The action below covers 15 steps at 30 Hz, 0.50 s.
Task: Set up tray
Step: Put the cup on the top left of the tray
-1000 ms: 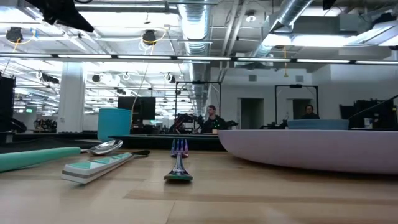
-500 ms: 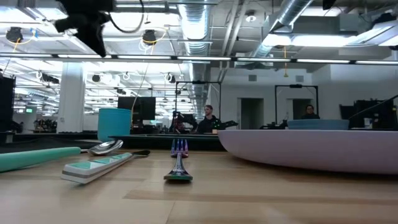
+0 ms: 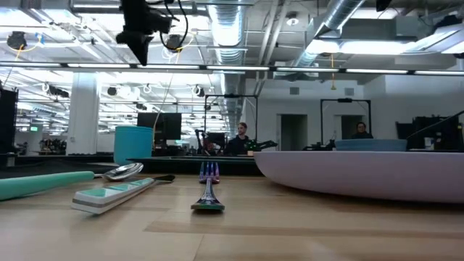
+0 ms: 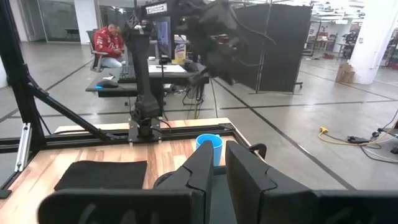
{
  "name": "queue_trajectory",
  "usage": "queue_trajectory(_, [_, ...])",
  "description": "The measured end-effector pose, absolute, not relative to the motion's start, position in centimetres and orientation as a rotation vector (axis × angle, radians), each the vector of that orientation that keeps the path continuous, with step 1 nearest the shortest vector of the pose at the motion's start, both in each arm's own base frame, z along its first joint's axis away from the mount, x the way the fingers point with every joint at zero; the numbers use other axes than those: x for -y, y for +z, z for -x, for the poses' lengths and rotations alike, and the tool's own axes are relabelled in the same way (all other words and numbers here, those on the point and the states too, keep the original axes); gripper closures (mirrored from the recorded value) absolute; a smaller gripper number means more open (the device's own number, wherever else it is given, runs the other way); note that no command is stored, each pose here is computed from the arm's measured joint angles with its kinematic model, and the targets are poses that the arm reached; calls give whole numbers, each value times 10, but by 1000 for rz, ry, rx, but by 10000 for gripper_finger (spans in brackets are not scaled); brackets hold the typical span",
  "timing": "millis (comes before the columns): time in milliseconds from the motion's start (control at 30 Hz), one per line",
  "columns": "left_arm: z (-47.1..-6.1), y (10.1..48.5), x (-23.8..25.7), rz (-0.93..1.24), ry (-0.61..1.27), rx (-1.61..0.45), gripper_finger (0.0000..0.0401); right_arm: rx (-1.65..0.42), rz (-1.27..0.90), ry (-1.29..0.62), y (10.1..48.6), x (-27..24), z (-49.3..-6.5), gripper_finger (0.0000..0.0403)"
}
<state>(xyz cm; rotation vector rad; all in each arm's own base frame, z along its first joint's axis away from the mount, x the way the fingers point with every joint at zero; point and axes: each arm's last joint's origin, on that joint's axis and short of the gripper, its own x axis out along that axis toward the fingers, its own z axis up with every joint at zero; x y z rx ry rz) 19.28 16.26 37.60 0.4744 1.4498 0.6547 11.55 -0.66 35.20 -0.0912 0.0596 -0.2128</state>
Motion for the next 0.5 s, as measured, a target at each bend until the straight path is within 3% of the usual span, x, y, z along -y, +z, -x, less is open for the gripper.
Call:
queue_trajectory(100, [-192, 371, -177, -596, 636, -1594, 401, -59, 91, -213, 352, 7, -115, 365])
queue_trajectory(200, [-192, 361, -190, -663, 491, -1685, 401, -60, 103, -213, 352, 7, -115, 365])
queue_trajectory(400, [-193, 341, -213, -733, 37, -1642, 401, -61, 110, -212, 352, 7, -115, 365])
queue_trajectory(500, [-186, 330, -230, -744, -102, -1620, 401, -61, 110, -212, 352, 7, -115, 365])
